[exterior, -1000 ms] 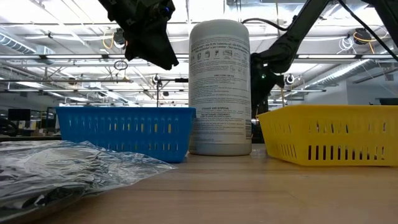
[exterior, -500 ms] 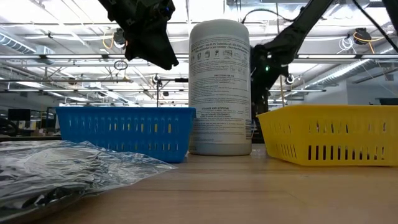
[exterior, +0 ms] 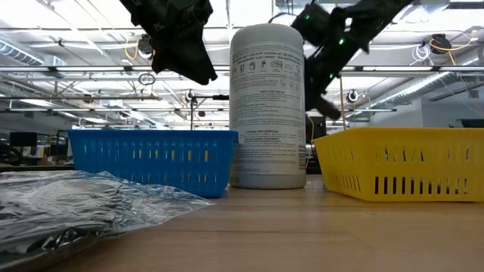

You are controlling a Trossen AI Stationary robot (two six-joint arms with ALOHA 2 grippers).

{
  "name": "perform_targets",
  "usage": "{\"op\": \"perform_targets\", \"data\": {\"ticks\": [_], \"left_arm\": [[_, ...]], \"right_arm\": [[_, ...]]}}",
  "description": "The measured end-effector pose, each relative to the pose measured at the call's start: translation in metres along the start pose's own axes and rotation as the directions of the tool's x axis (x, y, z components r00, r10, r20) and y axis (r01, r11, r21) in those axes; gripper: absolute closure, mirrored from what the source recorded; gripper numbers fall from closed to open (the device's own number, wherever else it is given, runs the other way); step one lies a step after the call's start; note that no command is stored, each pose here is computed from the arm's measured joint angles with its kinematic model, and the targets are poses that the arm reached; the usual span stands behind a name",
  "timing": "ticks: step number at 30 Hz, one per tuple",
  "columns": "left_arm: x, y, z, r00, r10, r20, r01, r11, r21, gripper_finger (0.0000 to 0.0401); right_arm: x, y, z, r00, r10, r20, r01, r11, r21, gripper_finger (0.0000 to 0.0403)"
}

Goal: Pick & Place Travel size toiletries
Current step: Put the blue shave cream into the bottom yellow bin

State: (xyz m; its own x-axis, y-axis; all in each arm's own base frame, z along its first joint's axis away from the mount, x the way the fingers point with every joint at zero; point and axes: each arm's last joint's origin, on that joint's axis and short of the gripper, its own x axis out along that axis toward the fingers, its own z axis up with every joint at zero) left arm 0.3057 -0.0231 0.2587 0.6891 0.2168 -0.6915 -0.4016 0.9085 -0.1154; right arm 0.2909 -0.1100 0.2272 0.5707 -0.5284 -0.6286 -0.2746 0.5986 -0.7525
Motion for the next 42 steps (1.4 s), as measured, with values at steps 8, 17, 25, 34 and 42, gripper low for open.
{"op": "perform_targets", "data": {"ticks": [8, 17, 25, 34, 42], "left_arm": [[0.0, 0.0, 0.001, 1.0, 0.004, 0.013, -0.004, 1.0, -0.012, 0.0272], [-0.001, -0.005, 0.006, 0.997, -0.028, 0.068, 0.031, 0.999, -0.035, 0.0272], [-0.005, -0.018, 0.001, 0.995, -0.069, 0.075, 0.072, 0.996, -0.045, 0.0272], [-0.016, -0.042, -0.005, 0.982, -0.096, 0.161, 0.099, 0.995, -0.014, 0.0272], [-0.024, -0.059, -0.007, 0.966, -0.14, 0.219, 0.144, 0.99, -0.001, 0.0272]], "right_arm": [[-0.06, 0.005, 0.005, 0.997, -0.026, -0.069, 0.03, 0.997, 0.067, 0.039], [-0.127, 0.039, 0.015, 0.995, -0.022, -0.098, 0.034, 0.992, 0.121, 0.0391], [-0.171, 0.087, 0.035, 0.998, 0.061, 0.015, -0.063, 0.982, 0.178, 0.0389], [-0.208, 0.138, 0.059, 0.962, 0.178, 0.206, -0.22, 0.955, 0.201, 0.0388], [-0.22, 0.172, 0.084, 0.914, 0.238, 0.329, -0.321, 0.92, 0.226, 0.0388]]}}
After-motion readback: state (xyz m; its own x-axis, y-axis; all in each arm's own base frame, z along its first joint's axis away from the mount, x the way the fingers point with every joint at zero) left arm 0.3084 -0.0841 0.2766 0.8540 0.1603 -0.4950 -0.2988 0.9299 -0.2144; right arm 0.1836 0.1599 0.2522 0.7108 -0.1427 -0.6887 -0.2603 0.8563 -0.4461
